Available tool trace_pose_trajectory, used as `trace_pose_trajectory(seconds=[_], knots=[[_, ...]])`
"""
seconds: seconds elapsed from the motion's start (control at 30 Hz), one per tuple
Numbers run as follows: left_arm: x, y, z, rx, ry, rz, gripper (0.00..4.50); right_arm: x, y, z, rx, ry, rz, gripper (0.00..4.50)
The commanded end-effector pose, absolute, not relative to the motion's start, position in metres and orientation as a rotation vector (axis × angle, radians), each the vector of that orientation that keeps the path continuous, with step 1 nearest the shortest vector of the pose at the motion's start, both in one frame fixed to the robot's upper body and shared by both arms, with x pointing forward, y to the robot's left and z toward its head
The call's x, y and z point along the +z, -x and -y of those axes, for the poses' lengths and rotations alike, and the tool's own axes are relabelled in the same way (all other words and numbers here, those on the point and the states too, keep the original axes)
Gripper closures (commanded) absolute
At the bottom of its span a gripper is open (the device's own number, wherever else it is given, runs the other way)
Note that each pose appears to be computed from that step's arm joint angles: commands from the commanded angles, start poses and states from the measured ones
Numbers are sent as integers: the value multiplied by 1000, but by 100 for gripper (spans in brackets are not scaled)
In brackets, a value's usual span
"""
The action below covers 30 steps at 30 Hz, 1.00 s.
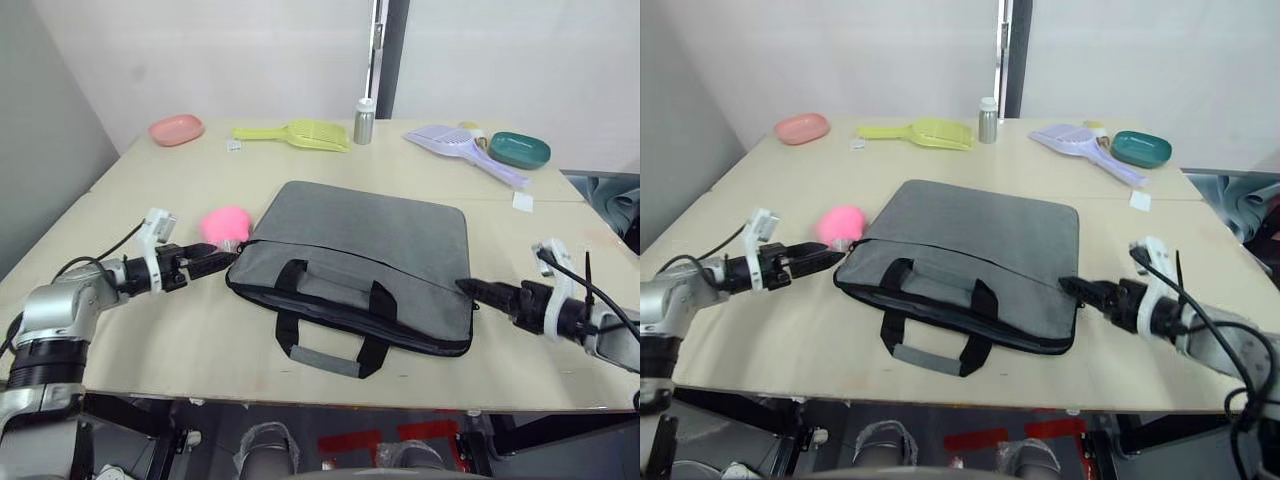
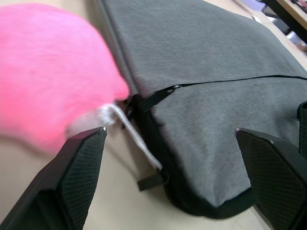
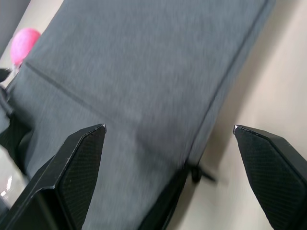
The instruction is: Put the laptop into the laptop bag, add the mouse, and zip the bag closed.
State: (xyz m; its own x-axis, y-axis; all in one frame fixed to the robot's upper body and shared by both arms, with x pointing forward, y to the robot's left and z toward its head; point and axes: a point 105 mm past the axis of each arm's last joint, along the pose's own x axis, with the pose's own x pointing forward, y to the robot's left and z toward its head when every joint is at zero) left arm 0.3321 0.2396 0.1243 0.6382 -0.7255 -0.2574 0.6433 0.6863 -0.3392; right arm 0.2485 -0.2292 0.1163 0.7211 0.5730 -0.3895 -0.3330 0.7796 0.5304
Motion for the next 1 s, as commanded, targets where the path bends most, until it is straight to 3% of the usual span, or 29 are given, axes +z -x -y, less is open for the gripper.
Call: trace_pose_trajectory(seconds=[0.03, 0.27, 0.37, 0.57, 0.67, 0.7, 0.87, 1.0], knots=[[123, -340, -231, -811, 187, -382, 0, 124, -238, 223, 568, -460, -551, 5], [113, -339, -224, -861, 140, -410, 0, 114, -233, 207, 585, -516, -555, 5], [113, -337, -223, -871, 140, -414, 70, 114, -234, 205, 584, -533, -538, 80], [113, -335, -226, -866, 147, -414, 303, 116, -235, 204, 581, -550, -520, 301], [113, -333, -227, -859, 151, -415, 384, 117, -239, 204, 574, -553, -507, 382], [113, -333, -227, -854, 149, -415, 434, 119, -241, 204, 574, -556, -498, 427], [118, -329, -224, -848, 178, -395, 447, 123, -251, 201, 575, -553, -470, 444], [120, -313, -223, -859, 166, -418, 447, 127, -274, 193, 556, -515, -435, 444]])
